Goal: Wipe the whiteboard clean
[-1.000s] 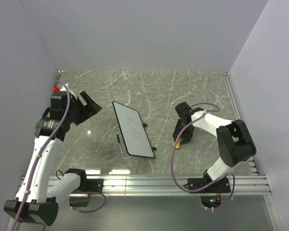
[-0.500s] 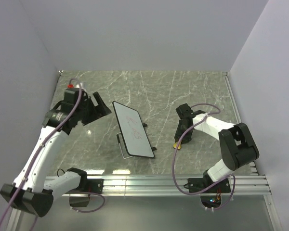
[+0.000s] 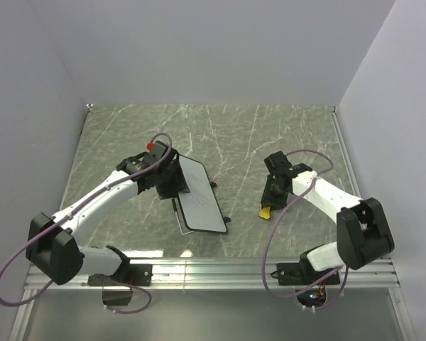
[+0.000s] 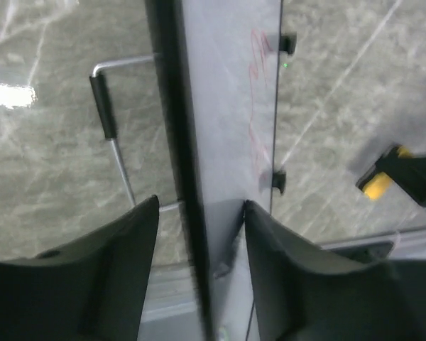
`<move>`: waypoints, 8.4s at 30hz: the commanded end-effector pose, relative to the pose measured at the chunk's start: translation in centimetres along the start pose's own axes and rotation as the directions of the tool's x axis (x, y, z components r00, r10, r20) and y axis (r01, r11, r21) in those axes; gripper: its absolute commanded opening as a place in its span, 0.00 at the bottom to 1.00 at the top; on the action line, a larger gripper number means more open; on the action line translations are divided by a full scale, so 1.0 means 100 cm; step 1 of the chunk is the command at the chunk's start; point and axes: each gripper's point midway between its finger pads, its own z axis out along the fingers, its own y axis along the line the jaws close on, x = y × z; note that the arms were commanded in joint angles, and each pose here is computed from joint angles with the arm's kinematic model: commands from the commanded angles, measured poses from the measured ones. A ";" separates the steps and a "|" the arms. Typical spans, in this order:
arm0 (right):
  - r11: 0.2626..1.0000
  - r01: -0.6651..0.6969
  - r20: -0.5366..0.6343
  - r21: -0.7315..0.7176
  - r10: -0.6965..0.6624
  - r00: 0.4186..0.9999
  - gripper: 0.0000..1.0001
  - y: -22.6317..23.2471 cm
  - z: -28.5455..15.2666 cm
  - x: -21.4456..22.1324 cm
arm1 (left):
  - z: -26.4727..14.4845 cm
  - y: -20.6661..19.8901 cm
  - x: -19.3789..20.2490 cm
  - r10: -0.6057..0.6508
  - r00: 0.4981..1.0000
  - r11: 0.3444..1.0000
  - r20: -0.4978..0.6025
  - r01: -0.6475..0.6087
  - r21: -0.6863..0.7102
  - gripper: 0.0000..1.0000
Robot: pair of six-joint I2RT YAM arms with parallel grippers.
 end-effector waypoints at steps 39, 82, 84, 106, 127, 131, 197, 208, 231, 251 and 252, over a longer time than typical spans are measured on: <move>0.756 0.085 0.205 -0.650 0.067 0.977 0.00 0.133 -0.119 -0.060 | 0.121 -0.044 0.014 0.560 0.807 0.827 -0.189 -0.528 0.195 0.00; 0.777 0.005 0.082 -0.629 0.060 0.995 0.00 0.167 -0.005 -0.054 | 0.111 -0.044 0.039 0.565 0.765 0.822 -0.309 -0.553 0.135 0.00; 0.742 0.018 0.112 -0.670 0.077 0.991 0.00 0.181 -0.027 -0.069 | 0.112 -0.045 0.041 0.570 0.759 0.818 -0.313 -0.558 0.136 0.00; 0.732 -0.053 0.067 -0.679 0.134 0.989 0.00 0.200 -0.013 -0.105 | 0.110 -0.049 0.067 0.610 0.715 0.788 -0.342 -0.595 0.159 0.00; 0.737 -0.092 0.066 -0.669 0.183 0.981 0.00 0.168 -0.022 -0.098 | 0.116 -0.044 0.071 0.622 0.702 0.777 -0.347 -0.607 0.166 0.00; 0.665 -0.069 0.084 -0.743 0.194 0.977 0.00 0.189 -0.070 -0.109 | 0.123 -0.039 0.079 0.613 0.705 0.786 -0.357 -0.590 0.185 0.00; 0.840 -0.137 -0.019 -0.525 0.149 0.989 0.00 0.145 0.016 0.023 | 0.133 -0.012 0.068 0.485 0.784 0.862 -0.387 -0.503 0.062 0.00; 0.792 -0.128 -0.007 -0.598 0.154 0.988 0.00 0.159 -0.016 0.019 | 0.137 -0.011 0.067 0.471 0.789 0.869 -0.394 -0.493 0.051 0.00; 0.780 -0.035 0.035 -0.625 0.073 0.997 0.00 0.218 -0.060 0.014 | 0.142 -0.009 0.069 0.439 0.800 0.883 -0.409 -0.469 0.031 0.00; 0.897 -0.090 -0.085 -0.433 0.058 0.995 0.00 0.130 0.035 0.057 | 0.135 -0.006 0.066 0.440 0.795 0.877 -0.417 -0.481 0.007 0.00; 0.896 -0.088 -0.083 -0.435 0.057 0.995 0.00 0.129 0.035 0.057 | 0.135 -0.006 0.066 0.439 0.796 0.877 -0.416 -0.480 0.005 0.00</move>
